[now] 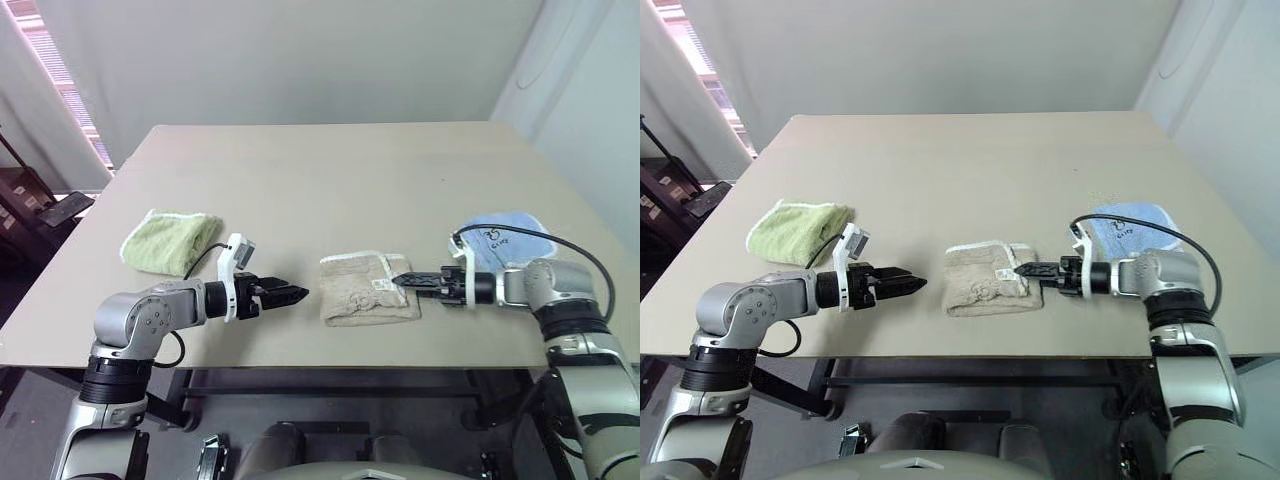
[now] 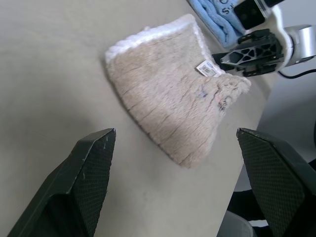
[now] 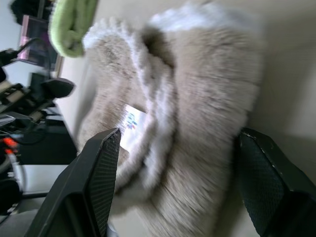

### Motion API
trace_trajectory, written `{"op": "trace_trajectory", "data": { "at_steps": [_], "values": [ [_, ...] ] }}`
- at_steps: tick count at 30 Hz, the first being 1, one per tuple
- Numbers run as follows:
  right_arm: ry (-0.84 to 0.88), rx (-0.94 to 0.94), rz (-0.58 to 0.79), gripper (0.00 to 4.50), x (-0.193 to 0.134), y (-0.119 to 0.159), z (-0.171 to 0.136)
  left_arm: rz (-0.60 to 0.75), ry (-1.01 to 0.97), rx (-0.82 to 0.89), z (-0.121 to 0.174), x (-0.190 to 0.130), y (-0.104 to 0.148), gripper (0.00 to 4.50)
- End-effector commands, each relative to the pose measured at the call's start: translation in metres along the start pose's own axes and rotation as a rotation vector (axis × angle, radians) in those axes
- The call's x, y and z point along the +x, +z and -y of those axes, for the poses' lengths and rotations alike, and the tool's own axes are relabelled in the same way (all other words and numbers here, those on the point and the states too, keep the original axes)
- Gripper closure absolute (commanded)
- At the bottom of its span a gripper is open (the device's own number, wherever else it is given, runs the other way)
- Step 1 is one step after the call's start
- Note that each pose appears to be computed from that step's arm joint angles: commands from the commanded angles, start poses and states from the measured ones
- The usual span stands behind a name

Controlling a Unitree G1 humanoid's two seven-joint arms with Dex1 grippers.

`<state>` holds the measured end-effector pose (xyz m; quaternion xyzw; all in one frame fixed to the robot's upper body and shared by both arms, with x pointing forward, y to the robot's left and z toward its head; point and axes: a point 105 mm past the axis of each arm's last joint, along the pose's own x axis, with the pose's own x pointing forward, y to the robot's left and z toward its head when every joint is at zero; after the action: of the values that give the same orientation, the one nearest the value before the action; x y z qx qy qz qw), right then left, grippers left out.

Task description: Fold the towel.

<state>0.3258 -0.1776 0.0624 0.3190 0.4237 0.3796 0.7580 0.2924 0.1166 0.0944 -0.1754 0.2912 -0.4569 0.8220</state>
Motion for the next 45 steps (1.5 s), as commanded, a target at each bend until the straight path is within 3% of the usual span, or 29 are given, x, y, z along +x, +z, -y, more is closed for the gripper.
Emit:
{"op": "trace_trajectory", "data": {
  "at_steps": [1,10,13,19,21,22,28,31,34,41,45],
  "values": [
    [0.042,-0.007,-0.019,1.02,0.009,0.002,-0.008,0.029,-0.003,0.042,0.004,-0.001,0.011,0.33],
    [0.072,-0.014,-0.061,1.02,0.029,-0.005,-0.009,0.031,0.002,0.058,0.004,0.001,0.01,0.33],
    [0.068,-0.034,-0.081,1.65,0.034,-0.009,-0.007,0.034,0.001,0.061,0.005,0.001,0.01,0.33],
    [0.053,-0.074,-0.109,3.81,0.038,-0.011,-0.008,0.044,0.014,0.058,0.002,0.001,0.012,0.33],
    [0.055,-0.087,-0.072,4.41,0.037,-0.005,-0.01,0.053,0.005,0.05,0.003,0.0,0.013,0.33],
    [0.072,-0.098,-0.05,4.49,0.035,-0.001,-0.014,0.055,0.005,0.048,0.003,-0.001,0.014,0.33],
    [0.215,-0.183,0.138,4.49,0.007,0.03,-0.058,0.08,0.036,0.052,-0.004,-0.005,0.022,0.33],
    [0.265,-0.236,0.309,4.49,-0.02,0.058,-0.09,0.097,0.049,0.05,-0.009,-0.006,0.028,0.33],
    [0.229,-0.259,0.545,4.49,-0.05,0.088,-0.103,0.103,0.055,0.051,-0.013,-0.004,0.032,0.33],
    [0.097,-0.141,0.948,4.49,-0.105,0.114,-0.092,0.105,0.025,0.047,-0.014,0.009,0.038,0.33],
    [0.005,-0.009,1.118,4.49,-0.126,0.103,-0.066,0.097,0.005,0.033,-0.014,0.015,0.037,0.33]
  ]
}}
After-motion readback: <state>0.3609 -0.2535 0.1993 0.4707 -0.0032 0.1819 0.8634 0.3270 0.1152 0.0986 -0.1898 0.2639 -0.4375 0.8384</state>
